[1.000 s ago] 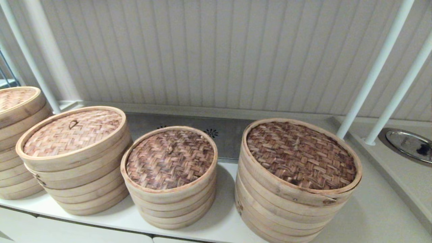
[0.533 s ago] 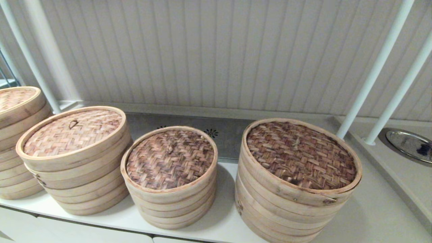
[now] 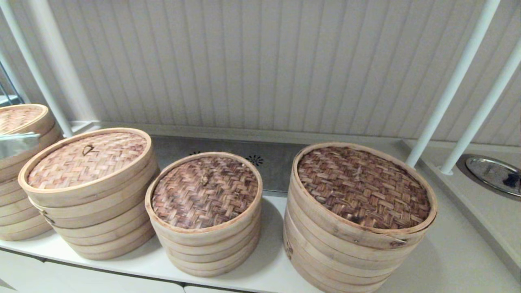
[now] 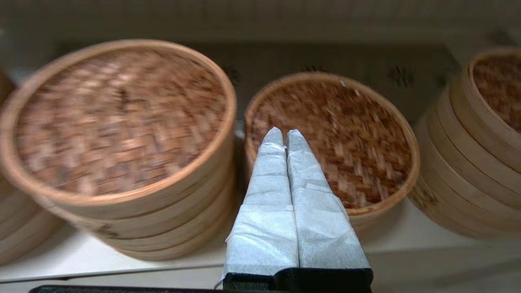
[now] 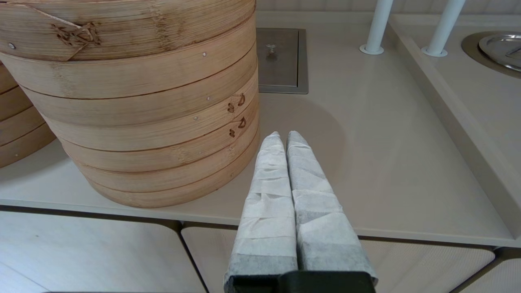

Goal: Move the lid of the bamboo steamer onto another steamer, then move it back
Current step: Pick up the steamer

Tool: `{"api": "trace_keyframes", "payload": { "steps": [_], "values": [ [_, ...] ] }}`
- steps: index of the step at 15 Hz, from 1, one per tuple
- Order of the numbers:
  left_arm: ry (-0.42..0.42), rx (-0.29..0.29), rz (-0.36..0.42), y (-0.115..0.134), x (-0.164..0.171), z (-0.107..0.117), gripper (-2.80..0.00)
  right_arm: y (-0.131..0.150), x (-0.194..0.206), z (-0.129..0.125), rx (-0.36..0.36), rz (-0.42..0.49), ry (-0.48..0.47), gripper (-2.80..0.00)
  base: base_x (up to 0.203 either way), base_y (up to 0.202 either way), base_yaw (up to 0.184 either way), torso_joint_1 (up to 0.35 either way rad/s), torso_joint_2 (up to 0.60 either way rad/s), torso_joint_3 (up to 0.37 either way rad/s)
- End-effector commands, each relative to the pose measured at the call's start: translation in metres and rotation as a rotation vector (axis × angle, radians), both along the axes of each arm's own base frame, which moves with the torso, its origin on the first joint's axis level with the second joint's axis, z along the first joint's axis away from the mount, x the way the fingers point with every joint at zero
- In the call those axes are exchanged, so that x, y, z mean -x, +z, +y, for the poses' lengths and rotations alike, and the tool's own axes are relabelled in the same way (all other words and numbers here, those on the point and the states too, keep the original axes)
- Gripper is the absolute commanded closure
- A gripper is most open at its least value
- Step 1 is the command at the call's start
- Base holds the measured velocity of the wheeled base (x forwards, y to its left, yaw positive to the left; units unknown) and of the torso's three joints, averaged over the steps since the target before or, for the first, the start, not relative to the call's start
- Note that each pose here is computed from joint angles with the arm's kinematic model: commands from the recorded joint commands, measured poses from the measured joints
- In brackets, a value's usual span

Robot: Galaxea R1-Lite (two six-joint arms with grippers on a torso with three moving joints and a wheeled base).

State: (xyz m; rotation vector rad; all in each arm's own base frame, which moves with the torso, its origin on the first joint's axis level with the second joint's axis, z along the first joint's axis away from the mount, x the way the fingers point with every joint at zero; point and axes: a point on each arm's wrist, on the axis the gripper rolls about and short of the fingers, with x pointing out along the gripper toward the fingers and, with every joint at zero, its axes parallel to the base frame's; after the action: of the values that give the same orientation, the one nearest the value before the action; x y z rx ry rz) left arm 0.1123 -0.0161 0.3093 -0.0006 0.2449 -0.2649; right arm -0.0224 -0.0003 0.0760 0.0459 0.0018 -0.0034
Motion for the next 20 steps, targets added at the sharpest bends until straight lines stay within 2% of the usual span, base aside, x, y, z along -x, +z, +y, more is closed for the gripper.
{"api": "trace_keyframes", "payload": {
  "steps": [1,3,4,5,9,11,13,15,20],
  "values": [
    [-0.043,-0.016,0.153,-0.008,-0.046,-0.012,0.0,-0.001,0.0,0.0,0.0,0.003,0.0,0.0,0.0,0.0,0.0,0.0,0.0,0.0],
    [-0.107,-0.002,0.258,-0.013,-0.065,-0.028,0.0,-0.001,0.0,0.0,0.0,0.003,0.0,0.0,0.0,0.0,0.0,0.0,0.0,0.0],
    [-0.134,0.003,0.302,-0.018,-0.073,-0.037,-1.84,-0.001,0.0,0.0,0.0,0.003,0.0,0.0,0.0,0.0,0.0,0.0,0.0,0.0],
    [-0.154,-0.003,0.336,-0.023,-0.08,-0.046,-2.8,-0.001,0.0,0.0,0.0,0.003,0.0,0.0,0.0,0.0,0.0,0.0,0.0,0.0],
    [-0.205,0.025,0.432,-0.035,-0.102,-0.081,-2.8,-0.001,0.0,0.0,0.0,0.003,0.0,0.0,0.0,0.0,0.0,0.0,0.0,0.0],
    [-0.186,-0.008,0.475,-0.048,-0.114,-0.1,-2.8,-0.001,0.0,0.0,0.0,0.003,0.0,0.0,0.0,0.0,0.0,0.0,0.0,0.0],
    [-0.115,-0.052,0.492,-0.067,-0.132,-0.117,-2.8,-0.001,0.0,0.0,0.0,0.003,0.0,0.0,0.0,0.0,0.0,0.0,0.0,0.0],
    [-0.027,-0.09,0.47,-0.085,-0.149,-0.131,-2.8,-0.001,0.0,0.0,0.0,0.003,0.0,0.0,0.0,0.0,0.0,0.0,0.0,0.0],
    [0.082,-0.157,0.438,-0.11,-0.174,-0.149,-2.8,-0.001,0.0,0.0,0.0,0.003,0.0,0.0,0.0,0.0,0.0,0.0,0.0,0.0]
  ]
}}
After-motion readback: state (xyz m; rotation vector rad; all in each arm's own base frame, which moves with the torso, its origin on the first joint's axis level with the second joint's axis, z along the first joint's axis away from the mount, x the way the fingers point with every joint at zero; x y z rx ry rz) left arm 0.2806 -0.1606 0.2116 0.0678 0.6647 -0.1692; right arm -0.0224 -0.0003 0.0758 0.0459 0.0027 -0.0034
